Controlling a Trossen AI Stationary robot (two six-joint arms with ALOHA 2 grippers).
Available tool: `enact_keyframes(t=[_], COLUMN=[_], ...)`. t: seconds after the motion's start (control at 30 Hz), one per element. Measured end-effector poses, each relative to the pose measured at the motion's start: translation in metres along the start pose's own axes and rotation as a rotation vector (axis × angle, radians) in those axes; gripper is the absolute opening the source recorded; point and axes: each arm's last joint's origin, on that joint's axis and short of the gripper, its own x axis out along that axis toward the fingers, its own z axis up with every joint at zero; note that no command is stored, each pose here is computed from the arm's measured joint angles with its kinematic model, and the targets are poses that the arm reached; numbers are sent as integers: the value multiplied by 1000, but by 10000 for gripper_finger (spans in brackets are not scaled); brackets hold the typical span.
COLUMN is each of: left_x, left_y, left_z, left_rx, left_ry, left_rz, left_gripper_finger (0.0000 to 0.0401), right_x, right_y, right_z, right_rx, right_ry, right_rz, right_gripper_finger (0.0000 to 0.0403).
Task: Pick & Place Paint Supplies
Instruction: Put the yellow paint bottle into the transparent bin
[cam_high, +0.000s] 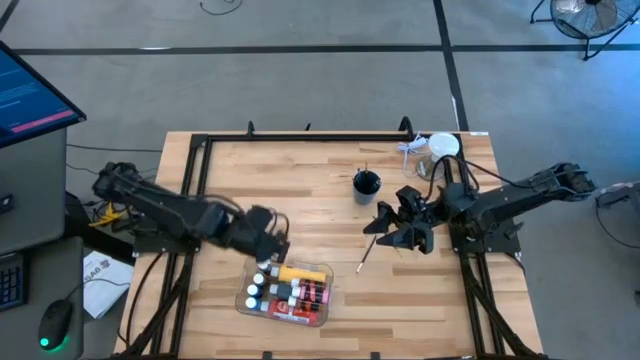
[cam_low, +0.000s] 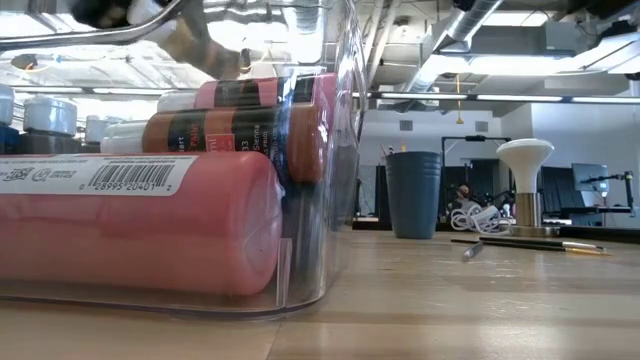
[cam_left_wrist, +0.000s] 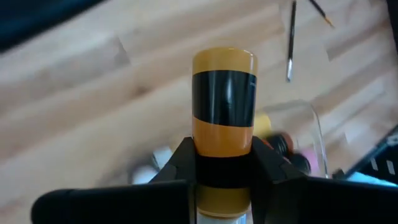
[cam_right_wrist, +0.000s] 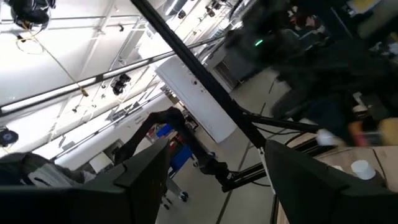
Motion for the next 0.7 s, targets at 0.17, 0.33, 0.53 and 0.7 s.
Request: enact_keyframes(t=[0.17,0.33,0.53,0.7], left_x=[4,16,33,41], left_y=[-14,-27,-31,-33], left_z=[-30,-67,-102,-104], left_rx=[-32,-84,-123,-71], left_ry=[24,11,14,-8], left_rz=[14,51,126,206], left_gripper_finger=[36,35,35,35], right_x=[-2,-4,-6,-8], right_y=[-7,-15,-22,-26], right_z=[6,11,16,21], right_rx=[35,71,90,116], right_ry=[-22,-33,-54,-76], right_rz=[-35,-83,-116,-134], right_gripper_finger=[255,255,255,255])
